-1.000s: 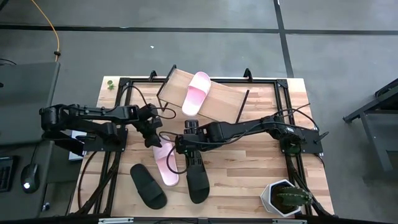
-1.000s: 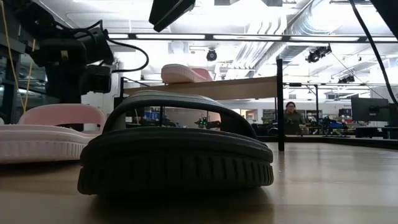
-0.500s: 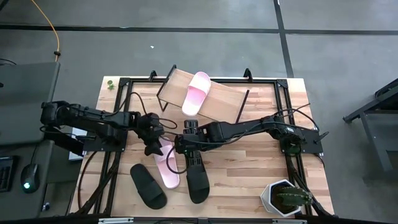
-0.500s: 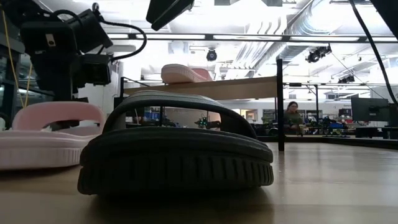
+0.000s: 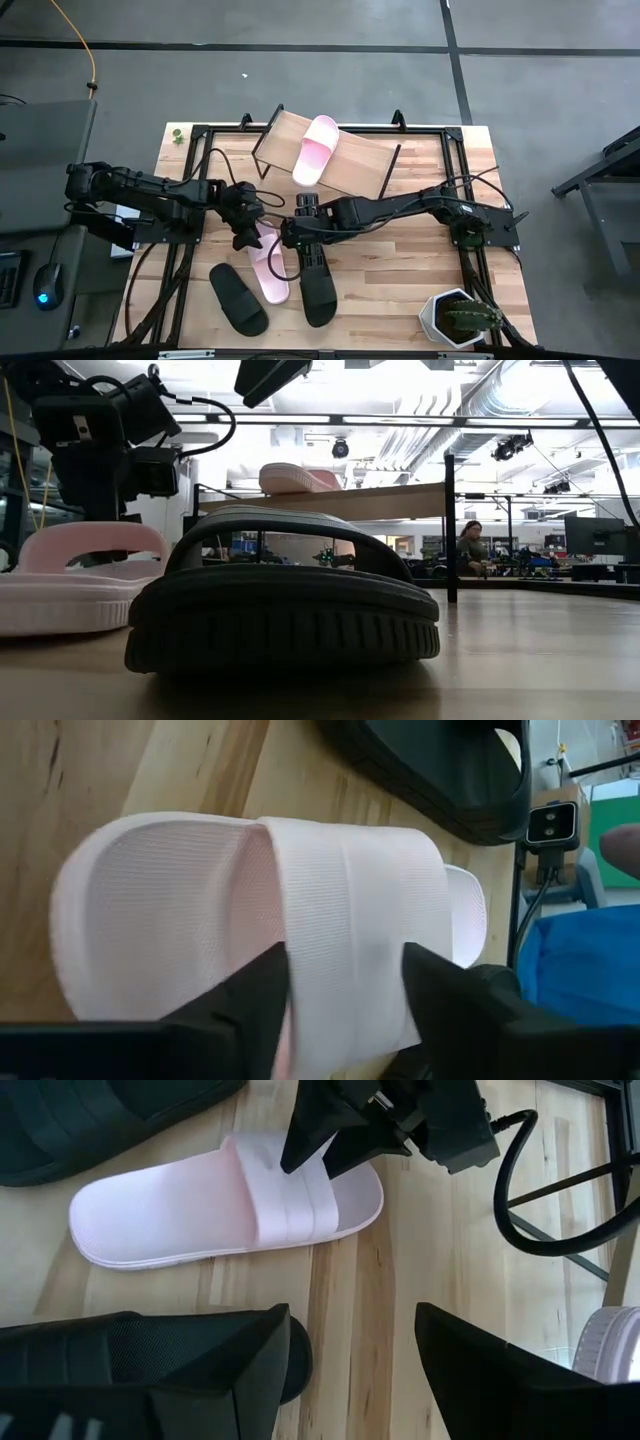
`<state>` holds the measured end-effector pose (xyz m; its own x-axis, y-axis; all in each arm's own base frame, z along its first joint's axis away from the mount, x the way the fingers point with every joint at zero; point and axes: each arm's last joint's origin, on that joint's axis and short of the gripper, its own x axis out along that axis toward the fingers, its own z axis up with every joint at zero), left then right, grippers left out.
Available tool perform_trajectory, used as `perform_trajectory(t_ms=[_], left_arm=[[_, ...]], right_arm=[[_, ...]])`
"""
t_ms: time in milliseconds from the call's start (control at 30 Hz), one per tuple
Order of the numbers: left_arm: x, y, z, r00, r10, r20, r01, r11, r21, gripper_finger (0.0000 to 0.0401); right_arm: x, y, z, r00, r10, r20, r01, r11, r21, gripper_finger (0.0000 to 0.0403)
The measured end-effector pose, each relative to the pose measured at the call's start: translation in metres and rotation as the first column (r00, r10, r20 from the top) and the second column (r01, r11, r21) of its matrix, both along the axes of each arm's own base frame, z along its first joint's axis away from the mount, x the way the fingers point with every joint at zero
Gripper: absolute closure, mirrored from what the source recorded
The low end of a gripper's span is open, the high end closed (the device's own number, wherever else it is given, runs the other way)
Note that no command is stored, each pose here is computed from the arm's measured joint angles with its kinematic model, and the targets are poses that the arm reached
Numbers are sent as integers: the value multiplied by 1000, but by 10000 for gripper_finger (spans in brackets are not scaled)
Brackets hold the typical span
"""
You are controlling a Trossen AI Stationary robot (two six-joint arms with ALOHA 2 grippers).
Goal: Pick and place slides into the shelf
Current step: Put the pink slide on the shelf
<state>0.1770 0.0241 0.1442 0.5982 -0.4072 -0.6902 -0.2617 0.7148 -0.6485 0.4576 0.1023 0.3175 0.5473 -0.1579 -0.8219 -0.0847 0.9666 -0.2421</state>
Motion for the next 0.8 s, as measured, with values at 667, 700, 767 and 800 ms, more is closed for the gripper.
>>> perform_trajectory(t_ms=[667, 700, 767, 800], left_arm=[[2, 0, 3, 997, -49, 57, 49, 999, 0, 395], [2, -1, 3, 997, -51, 58, 51, 999, -3, 393], [2, -1, 3, 997, -54, 60, 54, 999, -6, 394], [3, -1, 3, 997, -54, 62, 55, 998, -6, 397]], right_arm=[[0, 0, 0, 1000, 2, 0, -2, 1000, -10, 194], [0, 0, 0, 1000, 2, 0, -2, 1000, -10, 194], [0, 0, 0, 1000, 3, 0, -3, 1000, -11, 194], [0, 0, 0, 1000, 4, 0, -4, 1000, -11, 194]])
